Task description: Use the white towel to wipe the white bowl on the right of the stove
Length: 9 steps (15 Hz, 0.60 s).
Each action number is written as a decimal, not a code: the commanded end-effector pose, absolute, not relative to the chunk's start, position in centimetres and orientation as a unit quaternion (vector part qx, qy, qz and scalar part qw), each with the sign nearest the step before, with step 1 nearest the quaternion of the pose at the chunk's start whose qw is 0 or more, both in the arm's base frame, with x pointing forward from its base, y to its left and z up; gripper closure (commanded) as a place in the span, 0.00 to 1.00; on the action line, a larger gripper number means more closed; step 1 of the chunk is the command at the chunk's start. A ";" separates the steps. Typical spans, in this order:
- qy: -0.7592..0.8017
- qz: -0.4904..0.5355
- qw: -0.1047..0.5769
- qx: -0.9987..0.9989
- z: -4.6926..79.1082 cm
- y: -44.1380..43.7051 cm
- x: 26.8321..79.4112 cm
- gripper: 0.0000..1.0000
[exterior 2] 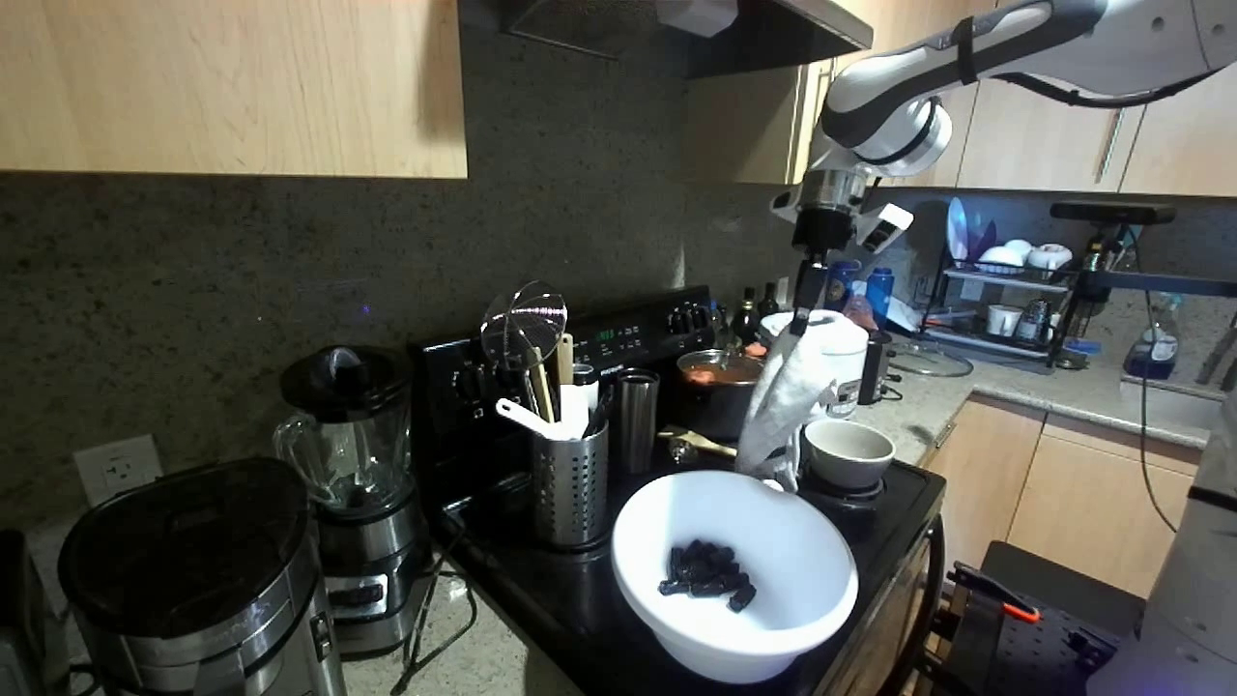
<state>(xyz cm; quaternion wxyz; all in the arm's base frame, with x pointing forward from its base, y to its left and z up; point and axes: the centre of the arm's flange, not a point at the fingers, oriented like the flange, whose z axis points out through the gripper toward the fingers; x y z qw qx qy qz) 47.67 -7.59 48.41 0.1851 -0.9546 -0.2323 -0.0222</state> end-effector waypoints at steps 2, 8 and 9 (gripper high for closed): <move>-0.254 -0.058 0.154 -0.953 42.6 -5.3 46.9 1.00; -0.270 -0.087 0.104 -0.953 35.6 -4.8 45.5 0.73; -0.268 -0.087 0.099 -0.954 34.9 -4.7 45.2 0.72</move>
